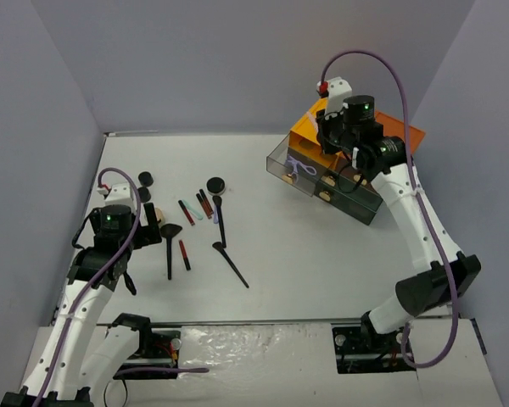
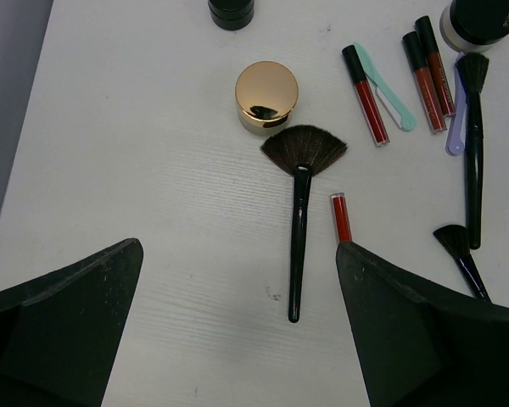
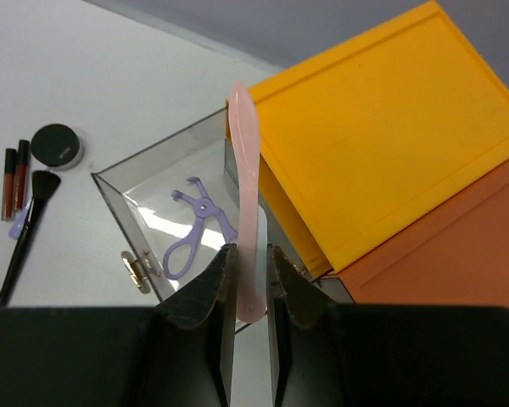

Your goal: Organize the makeup

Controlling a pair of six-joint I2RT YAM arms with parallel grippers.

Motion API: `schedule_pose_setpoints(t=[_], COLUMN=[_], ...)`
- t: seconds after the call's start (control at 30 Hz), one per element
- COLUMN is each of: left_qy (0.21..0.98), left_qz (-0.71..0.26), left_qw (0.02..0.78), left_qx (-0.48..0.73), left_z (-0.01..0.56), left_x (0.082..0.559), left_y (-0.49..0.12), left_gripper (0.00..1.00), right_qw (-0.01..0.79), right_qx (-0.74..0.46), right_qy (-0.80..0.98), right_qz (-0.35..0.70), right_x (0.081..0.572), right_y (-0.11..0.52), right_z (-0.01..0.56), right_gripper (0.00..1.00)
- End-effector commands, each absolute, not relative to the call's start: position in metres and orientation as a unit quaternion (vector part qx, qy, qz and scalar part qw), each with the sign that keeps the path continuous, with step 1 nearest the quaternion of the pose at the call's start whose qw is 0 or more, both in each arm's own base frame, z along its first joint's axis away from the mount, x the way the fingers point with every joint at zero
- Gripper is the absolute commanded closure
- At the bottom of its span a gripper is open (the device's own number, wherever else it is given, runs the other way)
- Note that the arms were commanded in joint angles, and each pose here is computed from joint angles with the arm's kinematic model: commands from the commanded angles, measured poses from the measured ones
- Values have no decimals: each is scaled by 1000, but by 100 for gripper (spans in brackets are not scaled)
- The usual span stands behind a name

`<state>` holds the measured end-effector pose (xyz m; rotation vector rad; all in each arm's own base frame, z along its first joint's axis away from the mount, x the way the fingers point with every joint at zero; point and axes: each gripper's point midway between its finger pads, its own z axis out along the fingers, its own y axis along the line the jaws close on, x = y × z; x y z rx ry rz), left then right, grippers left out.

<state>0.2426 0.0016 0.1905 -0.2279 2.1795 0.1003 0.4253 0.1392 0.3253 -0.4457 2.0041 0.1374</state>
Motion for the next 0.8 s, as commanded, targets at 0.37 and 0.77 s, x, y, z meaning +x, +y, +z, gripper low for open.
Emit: schedule_pose_setpoints(t=[0.37, 0.77], left_qy=[886, 880], left_qz=[-48, -94], left_qw=[447, 435], left_qx=[-112, -163], left_z=[203, 215], left_x=[277, 368], left_y=[-33, -103], left_gripper=[3, 4], right_qw=[493, 574], right_qx=[-197, -139], right_qy=[841, 796], right_qz=[106, 130], right_x=[434, 386], right_y=[151, 141], right_z=[305, 372], right_gripper=[48, 3])
